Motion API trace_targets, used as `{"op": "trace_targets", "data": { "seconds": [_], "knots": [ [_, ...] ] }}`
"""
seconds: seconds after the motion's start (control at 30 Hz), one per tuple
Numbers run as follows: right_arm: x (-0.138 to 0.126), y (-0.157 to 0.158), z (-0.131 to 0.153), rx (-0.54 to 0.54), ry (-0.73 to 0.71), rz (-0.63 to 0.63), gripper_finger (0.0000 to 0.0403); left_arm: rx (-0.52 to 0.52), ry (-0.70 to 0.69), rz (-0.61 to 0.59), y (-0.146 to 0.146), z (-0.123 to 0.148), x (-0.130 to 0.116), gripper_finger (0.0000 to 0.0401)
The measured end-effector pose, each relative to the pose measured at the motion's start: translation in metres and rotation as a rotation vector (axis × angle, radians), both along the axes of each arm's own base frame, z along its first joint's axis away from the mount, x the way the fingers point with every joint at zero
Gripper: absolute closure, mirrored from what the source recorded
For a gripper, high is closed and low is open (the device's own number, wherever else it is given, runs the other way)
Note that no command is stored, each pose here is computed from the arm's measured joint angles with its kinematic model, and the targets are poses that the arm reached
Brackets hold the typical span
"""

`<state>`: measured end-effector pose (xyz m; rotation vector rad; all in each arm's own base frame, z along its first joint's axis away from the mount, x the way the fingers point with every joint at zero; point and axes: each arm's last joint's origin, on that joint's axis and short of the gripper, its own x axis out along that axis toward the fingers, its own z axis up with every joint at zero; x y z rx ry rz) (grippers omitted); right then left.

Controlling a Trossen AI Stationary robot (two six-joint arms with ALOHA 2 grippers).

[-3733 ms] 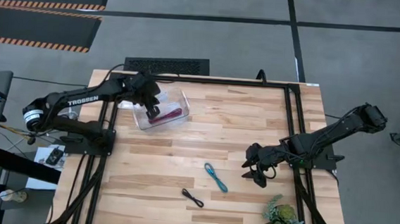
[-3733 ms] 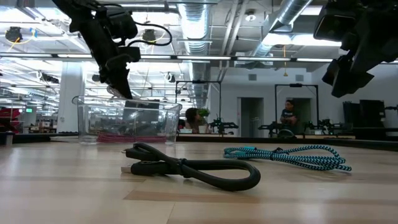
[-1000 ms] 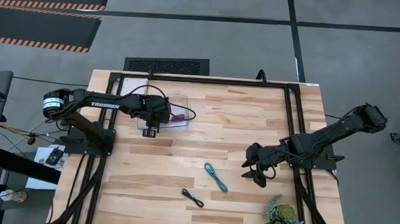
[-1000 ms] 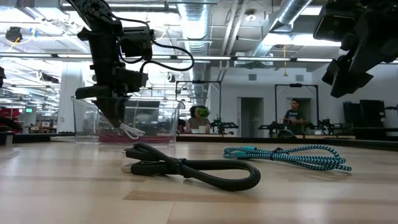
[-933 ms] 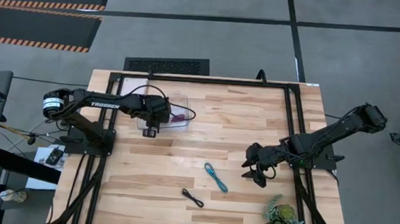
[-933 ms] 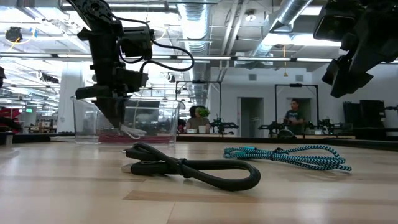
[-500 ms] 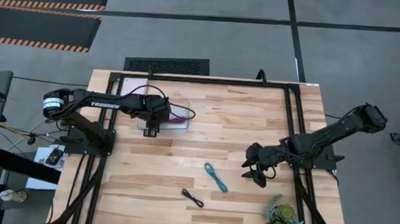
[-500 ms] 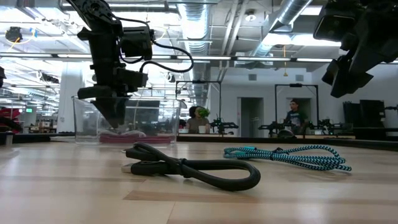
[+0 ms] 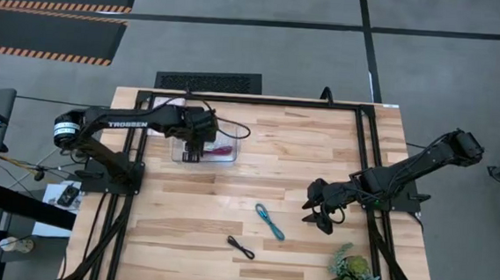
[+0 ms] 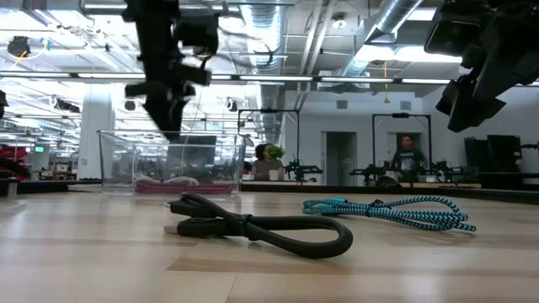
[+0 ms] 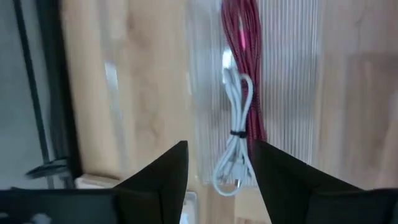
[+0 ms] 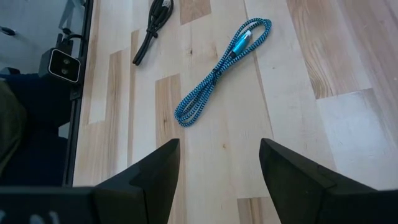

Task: Pick and place USB-C Cables
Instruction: Put the black usb cable into the transparent bin

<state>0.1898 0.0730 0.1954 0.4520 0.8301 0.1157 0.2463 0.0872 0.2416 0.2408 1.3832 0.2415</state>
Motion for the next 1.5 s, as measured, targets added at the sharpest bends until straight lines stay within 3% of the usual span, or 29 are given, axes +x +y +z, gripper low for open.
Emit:
{"op": "trace_targets", "data": {
  "seconds": [0.13,0.3,0.43,0.63,0.87,1.1,1.27,1.5],
  "knots": [
    [0.0,0.0,0.0,0.0,0.0,0.0,0.0159,-0.005,-0.055,0.002,-0.006,0.039,0.008,0.0234],
    [0.0,0.0,0.0,0.001,0.0,0.0,0.0159,-0.088,-0.237,-0.039,-0.032,0.092,0.022,0.0234],
    [0.0,0.0,0.0,0.001,0.0,0.0,0.0159,-0.153,-0.346,-0.156,-0.076,0.12,0.029,0.0234],
    [0.0,0.0,0.0,0.0,0.0,0.0,0.0159,-0.2,-0.454,-0.338,-0.157,0.129,0.029,0.0234],
    [0.0,0.0,0.0,0.001,-0.002,-0.001,0.0159,-0.192,-0.551,-0.441,-0.242,0.115,0.027,0.0234],
    [0.0,0.0,0.0,0.001,-0.001,0.0,0.0159,-0.225,-0.509,-0.534,-0.303,0.067,0.047,0.0234],
    [0.0,0.0,0.0,0.001,-0.003,0.0,0.0159,-0.272,-0.419,-0.566,-0.314,0.03,0.068,0.0234],
    [0.0,0.0,0.0,0.002,-0.004,0.0,0.0159,-0.357,-0.447,-0.629,-0.303,0.018,0.092,0.0234]
  ]
}}
